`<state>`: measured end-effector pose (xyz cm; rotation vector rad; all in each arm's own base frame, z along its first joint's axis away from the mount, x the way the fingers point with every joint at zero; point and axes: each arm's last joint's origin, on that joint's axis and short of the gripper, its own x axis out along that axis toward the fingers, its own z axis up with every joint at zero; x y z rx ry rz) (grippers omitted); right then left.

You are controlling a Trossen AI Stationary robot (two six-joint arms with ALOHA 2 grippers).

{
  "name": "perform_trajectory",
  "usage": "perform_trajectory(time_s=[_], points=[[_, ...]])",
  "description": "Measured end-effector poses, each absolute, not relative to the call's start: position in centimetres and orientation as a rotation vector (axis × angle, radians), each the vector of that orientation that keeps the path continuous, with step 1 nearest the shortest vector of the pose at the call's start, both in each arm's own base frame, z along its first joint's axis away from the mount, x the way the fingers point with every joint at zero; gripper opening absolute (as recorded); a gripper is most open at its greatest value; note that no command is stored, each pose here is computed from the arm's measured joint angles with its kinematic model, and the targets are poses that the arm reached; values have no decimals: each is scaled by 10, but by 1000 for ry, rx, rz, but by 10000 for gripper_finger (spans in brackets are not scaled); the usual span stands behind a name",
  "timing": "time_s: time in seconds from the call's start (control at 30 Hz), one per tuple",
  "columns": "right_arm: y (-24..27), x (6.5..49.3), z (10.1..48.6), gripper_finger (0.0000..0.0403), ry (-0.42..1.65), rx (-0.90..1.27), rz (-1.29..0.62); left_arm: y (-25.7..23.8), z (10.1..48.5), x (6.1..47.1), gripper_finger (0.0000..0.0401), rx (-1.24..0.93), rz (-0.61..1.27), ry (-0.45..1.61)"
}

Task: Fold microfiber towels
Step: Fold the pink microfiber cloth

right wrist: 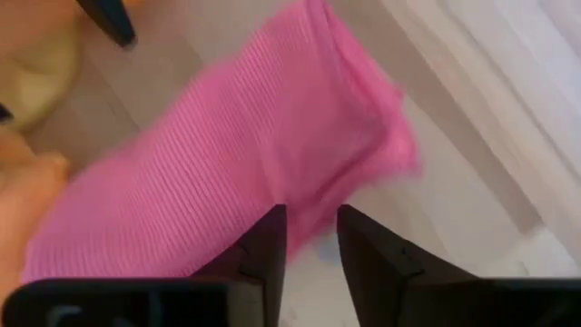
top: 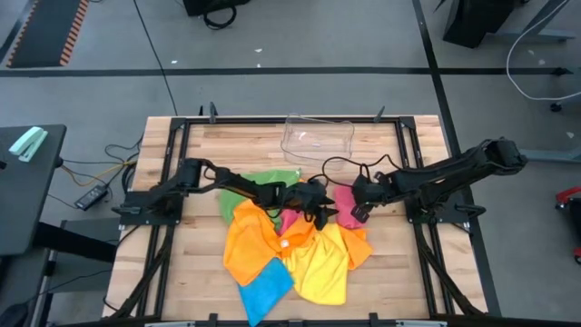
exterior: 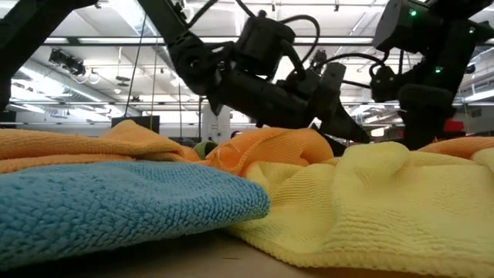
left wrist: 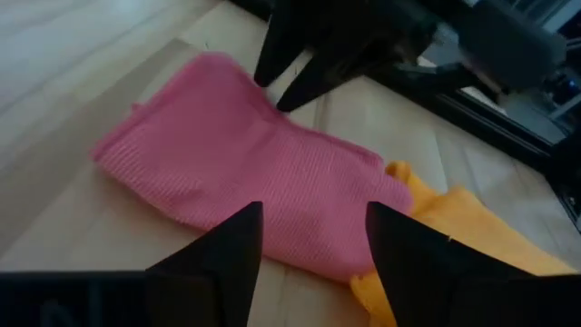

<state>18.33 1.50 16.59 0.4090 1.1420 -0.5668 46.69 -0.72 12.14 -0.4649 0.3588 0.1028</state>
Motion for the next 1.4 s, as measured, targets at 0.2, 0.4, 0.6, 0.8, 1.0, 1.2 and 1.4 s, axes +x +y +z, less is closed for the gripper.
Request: perform_trajectory(time_s=[0.2, 0.4, 0.6, 0.8, 1.0, 1.2, 1.4], points=[[13, 175, 180, 134, 1208, 414, -631, -2, 128, 472, 193, -419, 97, 353], [1, 179, 182, 138, 1066, 413, -636, -5, 129, 472, 177, -389, 84, 361], [-18, 182, 166, 139, 991, 479, -632, -17, 129, 472, 173, -405, -46, 392], [-24, 180, 165, 169, 993, 578, -634, -41, 123, 466, 172, -433, -290, 517], [-31, 180, 165, 223, 974, 748, -672, -65, 117, 461, 172, -323, -363, 575], [-34, 186, 152, 255, 1019, 883, -726, -74, 117, 459, 173, -298, -385, 579], [-31, 198, 138, 257, 1024, 979, -754, -71, 117, 459, 173, -287, -385, 576]])
